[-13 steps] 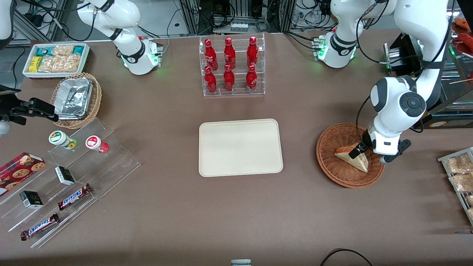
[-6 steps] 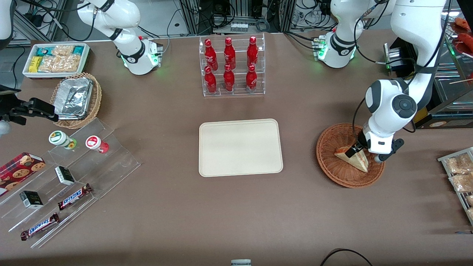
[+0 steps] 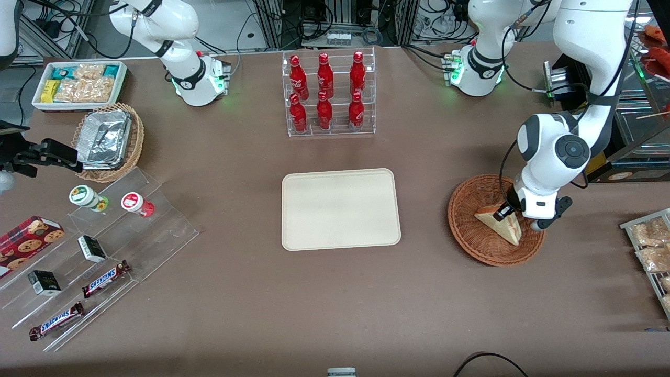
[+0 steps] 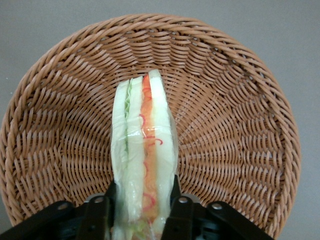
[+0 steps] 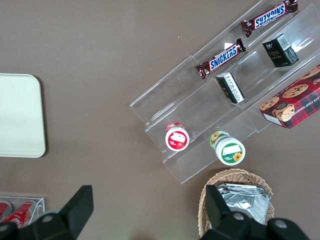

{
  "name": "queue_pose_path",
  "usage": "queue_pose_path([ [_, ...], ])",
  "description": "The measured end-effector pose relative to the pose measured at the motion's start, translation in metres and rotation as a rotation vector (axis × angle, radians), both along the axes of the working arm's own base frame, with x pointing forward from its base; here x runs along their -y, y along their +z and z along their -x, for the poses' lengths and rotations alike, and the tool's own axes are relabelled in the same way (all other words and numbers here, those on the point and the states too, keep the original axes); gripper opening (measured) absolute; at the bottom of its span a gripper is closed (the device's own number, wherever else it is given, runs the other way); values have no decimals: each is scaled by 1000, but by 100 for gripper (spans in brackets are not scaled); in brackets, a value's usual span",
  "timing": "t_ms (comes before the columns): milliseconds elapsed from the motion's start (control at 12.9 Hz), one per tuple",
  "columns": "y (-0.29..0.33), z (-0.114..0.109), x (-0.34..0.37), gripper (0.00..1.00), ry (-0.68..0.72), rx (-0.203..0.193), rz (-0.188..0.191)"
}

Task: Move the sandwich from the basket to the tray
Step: 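Lower the left gripper and close it on the wrapped sandwich, then lift the sandwich and carry it over the cream tray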

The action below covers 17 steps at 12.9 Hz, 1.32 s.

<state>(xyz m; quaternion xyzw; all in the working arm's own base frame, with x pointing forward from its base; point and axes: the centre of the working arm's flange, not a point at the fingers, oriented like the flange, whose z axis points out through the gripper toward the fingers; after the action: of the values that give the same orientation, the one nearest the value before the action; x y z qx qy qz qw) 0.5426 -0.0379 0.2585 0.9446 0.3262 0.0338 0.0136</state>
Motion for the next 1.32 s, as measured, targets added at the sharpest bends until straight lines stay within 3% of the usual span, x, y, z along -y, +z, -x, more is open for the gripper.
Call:
queue_pose_path([
  [232, 15, -5, 4, 29, -5, 8, 0],
  [619, 108, -31, 42, 16, -69, -96, -12],
  [852, 174, -40, 101, 16, -164, -107, -19],
  [1161, 198, -20, 190, 16, -316, -81, -27],
  [1316, 191, 1, 240, 16, -420, -80, -74],
])
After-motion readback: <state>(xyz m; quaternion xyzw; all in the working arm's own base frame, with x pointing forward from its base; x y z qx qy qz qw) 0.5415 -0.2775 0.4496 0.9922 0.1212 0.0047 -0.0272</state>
